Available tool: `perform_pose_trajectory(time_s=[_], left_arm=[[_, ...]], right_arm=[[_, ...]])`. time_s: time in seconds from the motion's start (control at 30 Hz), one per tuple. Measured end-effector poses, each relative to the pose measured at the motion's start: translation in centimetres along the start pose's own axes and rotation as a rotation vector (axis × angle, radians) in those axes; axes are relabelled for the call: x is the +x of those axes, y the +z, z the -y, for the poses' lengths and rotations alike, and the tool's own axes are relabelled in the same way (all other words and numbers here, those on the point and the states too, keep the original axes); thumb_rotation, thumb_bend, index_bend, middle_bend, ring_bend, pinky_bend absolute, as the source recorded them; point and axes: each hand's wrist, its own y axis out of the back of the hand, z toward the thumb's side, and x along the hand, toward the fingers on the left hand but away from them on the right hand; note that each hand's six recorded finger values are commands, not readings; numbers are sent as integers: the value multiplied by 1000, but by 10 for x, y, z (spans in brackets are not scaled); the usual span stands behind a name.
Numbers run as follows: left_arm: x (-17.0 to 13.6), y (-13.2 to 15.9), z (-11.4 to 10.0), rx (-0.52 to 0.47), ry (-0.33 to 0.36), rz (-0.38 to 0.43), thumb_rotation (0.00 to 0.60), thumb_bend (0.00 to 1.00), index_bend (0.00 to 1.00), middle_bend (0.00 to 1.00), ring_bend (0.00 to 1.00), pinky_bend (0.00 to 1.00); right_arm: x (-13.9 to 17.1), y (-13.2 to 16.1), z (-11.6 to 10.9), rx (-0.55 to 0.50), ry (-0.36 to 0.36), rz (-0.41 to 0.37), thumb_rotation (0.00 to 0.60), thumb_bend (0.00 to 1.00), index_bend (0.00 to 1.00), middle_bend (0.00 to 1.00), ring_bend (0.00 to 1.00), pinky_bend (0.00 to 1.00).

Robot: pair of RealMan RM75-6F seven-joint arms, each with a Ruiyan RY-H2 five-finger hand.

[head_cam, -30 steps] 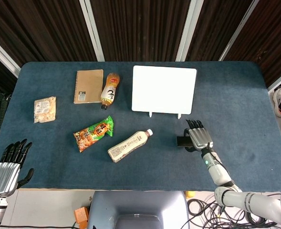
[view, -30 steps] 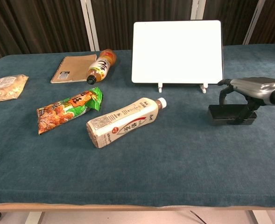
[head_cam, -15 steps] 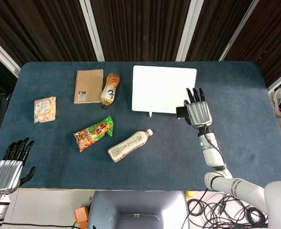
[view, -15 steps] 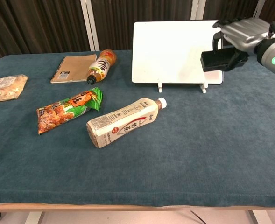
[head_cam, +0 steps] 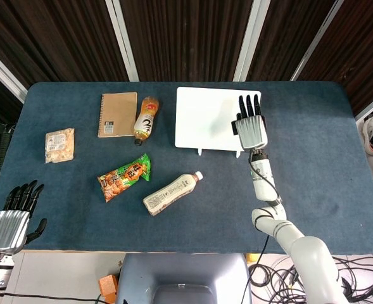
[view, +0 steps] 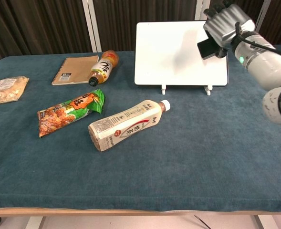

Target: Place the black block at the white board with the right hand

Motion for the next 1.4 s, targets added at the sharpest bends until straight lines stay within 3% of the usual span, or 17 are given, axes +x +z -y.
perform_pose_trajectory(time_s=[0.27,0.37,1.0,1.4], left_arm=[[5,-3,3,5,-17,-15,600,365,0,0,7,93],[6,-3,4,6,-23,-19,600,364,0,0,7,93],[7,-13,9,47,-25,-79,600,364,0,0,8,92],[8,-14,11,45,-35,-86,600,364,0,0,7,93]], right_arm=[[-5,37,-10,-113,5,-53,600,294,560,38,0,0],[-6,45,-10,-103,14,-66,600,295,521,27,0,0],[-6,51,3,-44,83,-83,600,294,511,23,0,0],[-4,40,16,-23,129,-58,600,295,236,0,0,0]])
